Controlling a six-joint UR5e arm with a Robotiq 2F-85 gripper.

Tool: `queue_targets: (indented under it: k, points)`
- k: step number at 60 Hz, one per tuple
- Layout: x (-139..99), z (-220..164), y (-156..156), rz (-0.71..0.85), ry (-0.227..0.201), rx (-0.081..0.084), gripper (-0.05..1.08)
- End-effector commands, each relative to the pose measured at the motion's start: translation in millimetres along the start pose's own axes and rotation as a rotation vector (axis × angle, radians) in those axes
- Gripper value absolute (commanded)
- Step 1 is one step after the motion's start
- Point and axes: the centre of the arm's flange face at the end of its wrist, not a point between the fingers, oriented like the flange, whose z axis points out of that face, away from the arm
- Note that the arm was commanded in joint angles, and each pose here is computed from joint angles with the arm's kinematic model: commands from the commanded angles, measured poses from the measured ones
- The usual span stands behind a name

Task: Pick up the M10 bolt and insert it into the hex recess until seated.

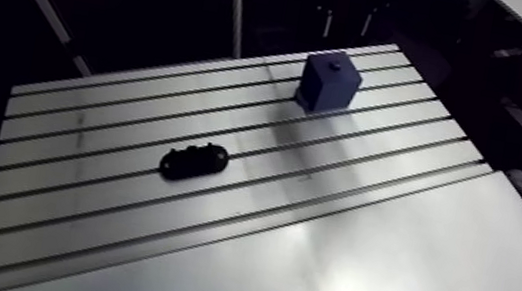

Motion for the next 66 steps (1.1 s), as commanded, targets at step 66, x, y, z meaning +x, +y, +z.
queue_targets:
  k: [66]
  points:
    - [-12, 32, 2, -0.035, -0.021, 0.015, 0.51]
